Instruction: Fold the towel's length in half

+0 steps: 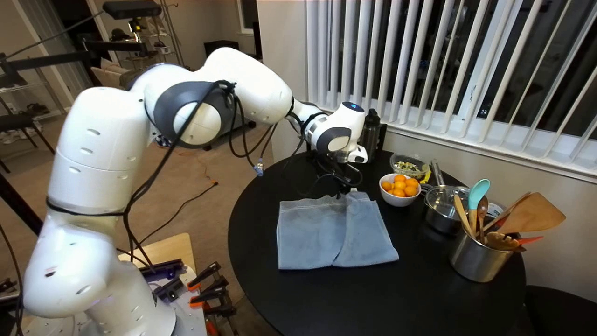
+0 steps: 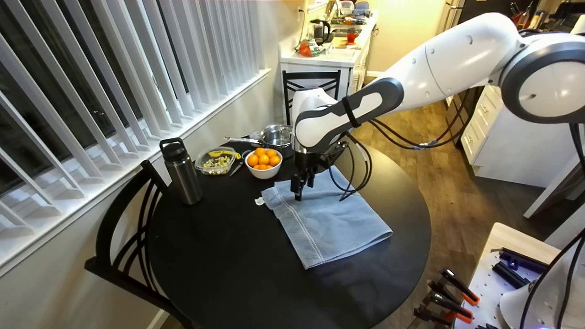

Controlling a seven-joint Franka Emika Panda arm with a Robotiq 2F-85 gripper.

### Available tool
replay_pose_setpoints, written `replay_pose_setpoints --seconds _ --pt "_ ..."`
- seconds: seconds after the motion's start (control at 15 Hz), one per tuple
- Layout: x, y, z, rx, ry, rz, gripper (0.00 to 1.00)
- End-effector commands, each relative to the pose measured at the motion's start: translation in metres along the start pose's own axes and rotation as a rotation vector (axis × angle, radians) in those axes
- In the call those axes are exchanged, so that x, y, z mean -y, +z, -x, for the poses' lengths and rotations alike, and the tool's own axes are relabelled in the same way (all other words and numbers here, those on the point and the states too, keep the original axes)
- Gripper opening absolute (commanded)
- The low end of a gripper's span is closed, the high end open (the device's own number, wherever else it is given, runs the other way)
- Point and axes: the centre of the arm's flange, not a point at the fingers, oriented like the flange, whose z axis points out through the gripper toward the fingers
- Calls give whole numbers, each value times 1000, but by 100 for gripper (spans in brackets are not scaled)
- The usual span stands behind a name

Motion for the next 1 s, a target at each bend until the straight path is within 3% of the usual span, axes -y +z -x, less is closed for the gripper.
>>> replay_pose_setpoints --seconds 0.0,0.27,0.47,0.93 --pt "6 -28 60 50 -59 38 100" --pt "11 -40 101 20 -66 75 100" --pt "11 -48 125 -59 -62 104 100" --pt "10 -60 159 -194 -56 127 100"
